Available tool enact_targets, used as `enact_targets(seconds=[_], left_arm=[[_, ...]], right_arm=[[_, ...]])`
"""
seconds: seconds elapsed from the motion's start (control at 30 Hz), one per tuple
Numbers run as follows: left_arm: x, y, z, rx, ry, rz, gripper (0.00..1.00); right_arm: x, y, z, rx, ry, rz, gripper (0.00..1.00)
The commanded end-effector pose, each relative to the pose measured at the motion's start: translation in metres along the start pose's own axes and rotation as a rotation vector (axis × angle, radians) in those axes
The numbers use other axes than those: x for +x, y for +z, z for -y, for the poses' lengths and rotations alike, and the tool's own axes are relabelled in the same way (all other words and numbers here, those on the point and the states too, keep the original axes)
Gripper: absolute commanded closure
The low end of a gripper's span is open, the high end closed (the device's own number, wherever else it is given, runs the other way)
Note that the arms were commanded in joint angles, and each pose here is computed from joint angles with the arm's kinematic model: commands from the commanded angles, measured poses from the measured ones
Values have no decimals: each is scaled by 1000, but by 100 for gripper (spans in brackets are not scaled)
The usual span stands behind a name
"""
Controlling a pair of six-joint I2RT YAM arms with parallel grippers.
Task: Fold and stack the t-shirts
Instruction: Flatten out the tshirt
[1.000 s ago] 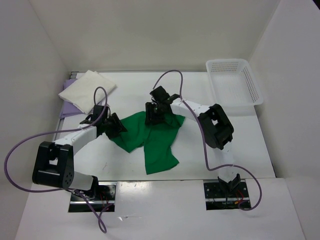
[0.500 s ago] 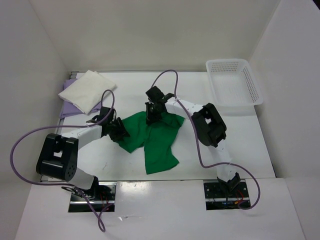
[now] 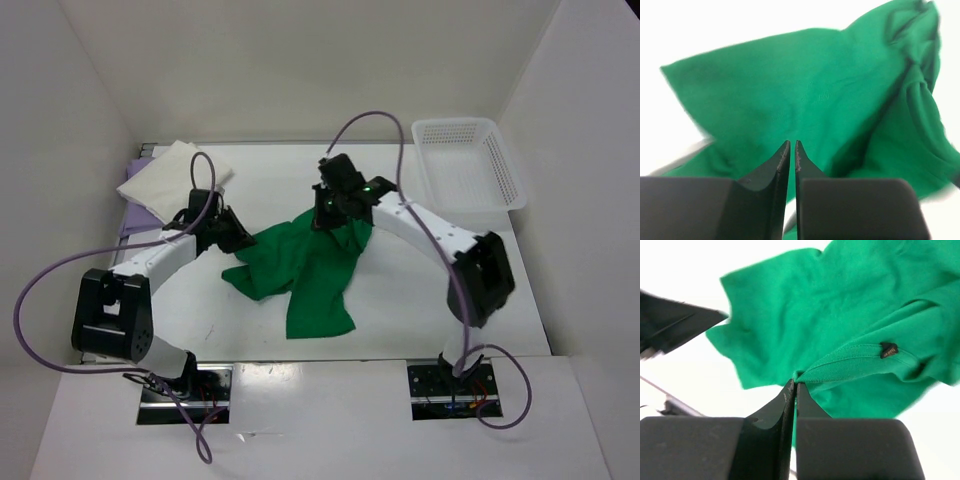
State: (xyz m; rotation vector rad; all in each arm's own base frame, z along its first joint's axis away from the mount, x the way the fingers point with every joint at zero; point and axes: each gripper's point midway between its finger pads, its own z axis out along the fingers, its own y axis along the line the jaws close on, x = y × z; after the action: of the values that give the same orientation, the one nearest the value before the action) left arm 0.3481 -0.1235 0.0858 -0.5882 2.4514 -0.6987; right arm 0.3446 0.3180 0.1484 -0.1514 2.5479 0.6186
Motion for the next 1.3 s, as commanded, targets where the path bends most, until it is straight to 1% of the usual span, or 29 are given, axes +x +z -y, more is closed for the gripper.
enact_targets(seconds=[0.0,0.03,0.07,0.1,0.13,0.2,0.23,0.27,0.3,0.37,0.4,0.43,0.47,0.5,0.53,0.57,0.63,0.7,0.8,0.9,0.93,1.0,1.07,1.1,1.13,1.17,1.2,1.23,1.27], left_arm=[[-24,-16,23,90,-21,51,89],[-32,-23,29,113,-33,69,92],[-42,-34,35,138,-30,101,95],[-50,-42,40,163,-39,119,95],[-68,-58,41,184,-49,171,97],[-91,-84,57,248,-36,232,98],[-99,-93,55,245,-45,258,98],[-98,-98,58,252,-16,256,96],[-89,-94,49,223,-14,223,89],[-71,-82,30,178,9,172,80],[-65,-76,20,148,11,163,73],[-59,-68,7,110,9,151,67],[-46,-60,-8,67,6,129,60],[-43,-57,-15,39,-1,131,57],[-42,-51,-22,7,13,141,53],[-39,-47,-21,-9,25,135,46],[-39,-37,-27,-38,27,134,40],[-42,-27,-31,-59,31,142,36],[-56,-7,-40,-107,24,153,36],[-59,15,-54,-158,18,120,42],[-61,19,-58,-181,16,125,46],[-56,28,-68,-213,5,95,47],[-58,30,-75,-247,-5,108,47],[-58,32,-79,-263,-7,109,44],[-53,34,-85,-282,-21,99,39],[-53,36,-86,-282,-21,99,39],[-47,42,-91,-286,-27,72,39],[-49,47,-88,-270,-26,73,43],[-42,53,-90,-264,-42,40,50]], right_arm=[[-24,-60,17,0,10,117,100],[-34,-85,15,-33,19,166,100],[-31,-94,16,-71,19,158,100],[-43,-109,26,-81,39,194,100],[-50,-132,22,-133,43,231,100],[-63,-154,34,-150,57,282,100],[-70,-170,33,-164,41,324,100],[-70,-171,39,-156,43,316,100],[-72,-175,48,-138,62,325,100],[-63,-175,62,-111,75,314,100],[-60,-172,79,-81,106,310,100],[-41,-154,101,-38,149,252,100],[-33,-154,117,-3,177,252,100],[-23,-149,133,34,207,238,100],[0,-138,161,97,253,194,100],[9,-136,173,136,274,190,100],[34,-124,192,174,310,131,100],[39,-123,195,171,319,128,100],[35,-117,193,147,316,128,100],[32,-117,185,99,308,131,100],[32,-117,185,99,308,131,100],[35,-117,185,100,308,130,100],[35,-117,185,100,308,130,100],[35,-117,187,110,309,133,100],[35,-117,187,110,309,133,100],[34,-117,188,120,318,137,100],[32,-117,188,117,315,145,100],[37,-113,191,123,322,127,100],[34,-113,190,119,327,137,100]])
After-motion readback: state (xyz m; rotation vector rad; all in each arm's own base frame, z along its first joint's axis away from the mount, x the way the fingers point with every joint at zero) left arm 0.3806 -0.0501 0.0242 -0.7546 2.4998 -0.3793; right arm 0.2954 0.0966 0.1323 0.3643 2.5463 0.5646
